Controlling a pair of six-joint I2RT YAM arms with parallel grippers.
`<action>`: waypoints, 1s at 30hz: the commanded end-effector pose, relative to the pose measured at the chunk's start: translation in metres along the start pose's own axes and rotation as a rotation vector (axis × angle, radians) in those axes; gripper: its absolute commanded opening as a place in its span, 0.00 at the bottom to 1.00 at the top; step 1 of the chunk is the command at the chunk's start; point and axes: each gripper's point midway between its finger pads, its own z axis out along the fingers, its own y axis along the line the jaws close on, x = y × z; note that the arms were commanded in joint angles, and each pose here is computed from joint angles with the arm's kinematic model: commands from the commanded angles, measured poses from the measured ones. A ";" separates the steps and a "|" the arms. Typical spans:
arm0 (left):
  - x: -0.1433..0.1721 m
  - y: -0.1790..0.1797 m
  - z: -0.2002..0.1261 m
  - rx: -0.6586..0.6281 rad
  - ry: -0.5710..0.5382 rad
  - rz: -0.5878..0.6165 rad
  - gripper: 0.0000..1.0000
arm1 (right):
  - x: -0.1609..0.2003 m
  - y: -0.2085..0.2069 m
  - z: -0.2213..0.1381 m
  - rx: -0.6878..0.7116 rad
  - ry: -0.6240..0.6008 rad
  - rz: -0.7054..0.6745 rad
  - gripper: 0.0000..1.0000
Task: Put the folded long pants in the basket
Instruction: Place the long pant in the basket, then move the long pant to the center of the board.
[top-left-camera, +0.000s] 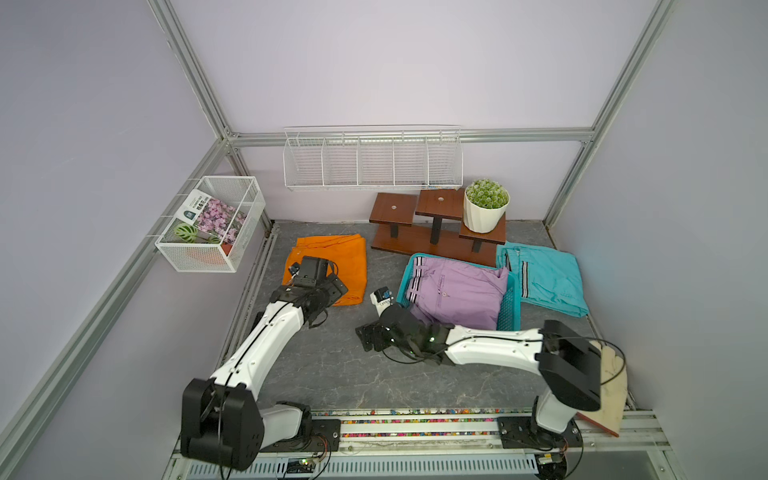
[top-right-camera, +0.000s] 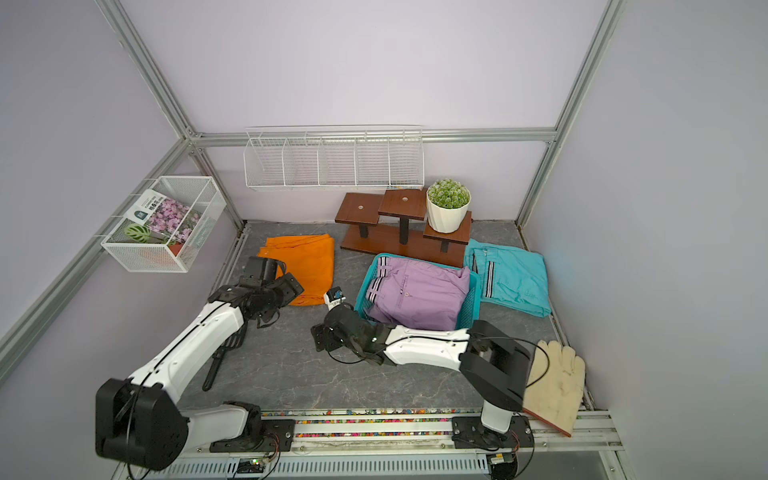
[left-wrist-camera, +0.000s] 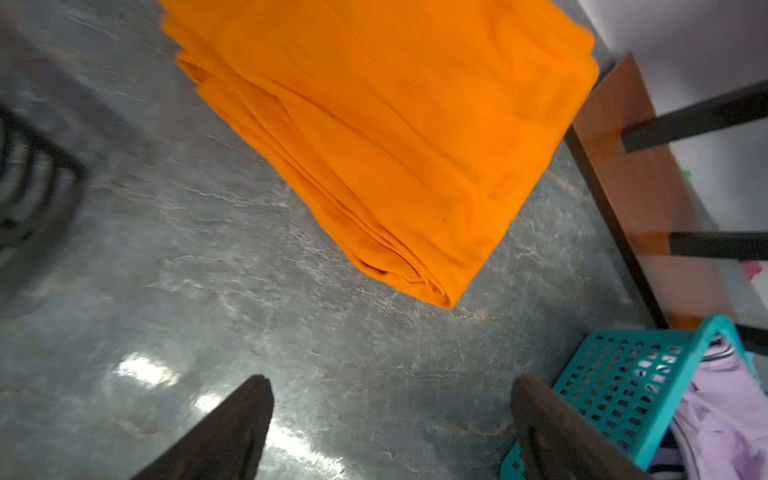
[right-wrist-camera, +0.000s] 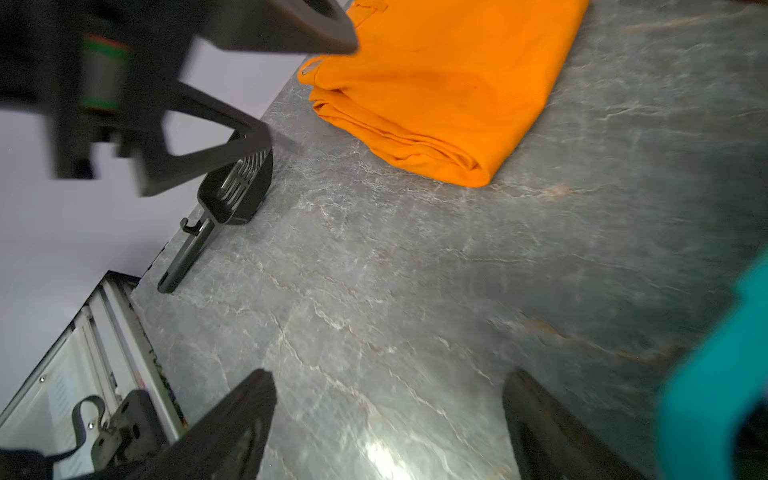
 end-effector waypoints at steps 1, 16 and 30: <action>-0.009 0.059 -0.024 -0.134 -0.104 -0.123 0.94 | -0.014 0.011 0.019 -0.022 -0.040 0.070 0.91; 0.020 0.085 -0.055 0.087 -0.206 -0.163 0.98 | -0.048 -0.076 0.130 0.225 -0.069 0.266 0.90; 0.017 0.085 -0.058 0.108 -0.242 -0.169 0.98 | -0.061 -0.096 0.182 0.218 -0.007 0.325 0.82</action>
